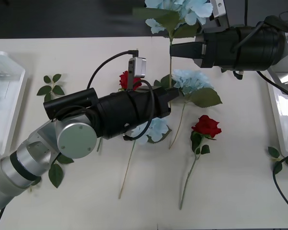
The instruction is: Place the red flowers into the right box and the blue flowers into the left box. If a person shows an open palm, hand one flower to the person first, then continue sorting.
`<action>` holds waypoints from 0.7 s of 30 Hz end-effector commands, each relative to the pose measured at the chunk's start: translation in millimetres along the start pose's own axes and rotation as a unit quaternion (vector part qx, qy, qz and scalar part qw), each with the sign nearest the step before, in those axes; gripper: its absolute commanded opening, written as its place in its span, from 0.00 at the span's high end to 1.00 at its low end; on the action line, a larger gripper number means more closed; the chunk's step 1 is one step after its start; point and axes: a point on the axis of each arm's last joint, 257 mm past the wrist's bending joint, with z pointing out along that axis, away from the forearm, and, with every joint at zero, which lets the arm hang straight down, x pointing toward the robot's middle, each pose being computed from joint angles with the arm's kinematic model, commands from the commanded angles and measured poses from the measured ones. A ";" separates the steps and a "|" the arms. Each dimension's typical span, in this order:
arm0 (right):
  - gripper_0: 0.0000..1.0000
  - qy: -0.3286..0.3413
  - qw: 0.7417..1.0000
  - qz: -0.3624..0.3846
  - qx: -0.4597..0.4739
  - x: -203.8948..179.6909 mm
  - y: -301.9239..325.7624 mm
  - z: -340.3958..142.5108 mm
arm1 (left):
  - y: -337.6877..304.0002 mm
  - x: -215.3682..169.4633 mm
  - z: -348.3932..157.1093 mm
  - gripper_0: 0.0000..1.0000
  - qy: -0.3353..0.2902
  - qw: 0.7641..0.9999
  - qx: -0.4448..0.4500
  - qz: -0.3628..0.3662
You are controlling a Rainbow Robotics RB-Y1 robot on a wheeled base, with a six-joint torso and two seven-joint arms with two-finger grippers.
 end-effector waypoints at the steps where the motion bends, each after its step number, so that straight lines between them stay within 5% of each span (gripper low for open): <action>1: 0.00 -0.011 1.000 0.004 -0.025 -8.0 18.7 16.3 | -3.1 -19.2 -2.5 1.00 -0.014 0.998 0.002 0.062; 10: 0.00 -0.005 1.000 0.005 -0.015 -5.3 14.0 14.3 | 44.5 -56.2 -69.7 1.00 -0.019 0.994 -0.062 0.091; 21: 0.00 0.142 0.976 0.099 0.132 72.9 -47.9 -22.6 | 94.5 -108.7 -193.2 1.00 0.032 0.984 -0.162 0.064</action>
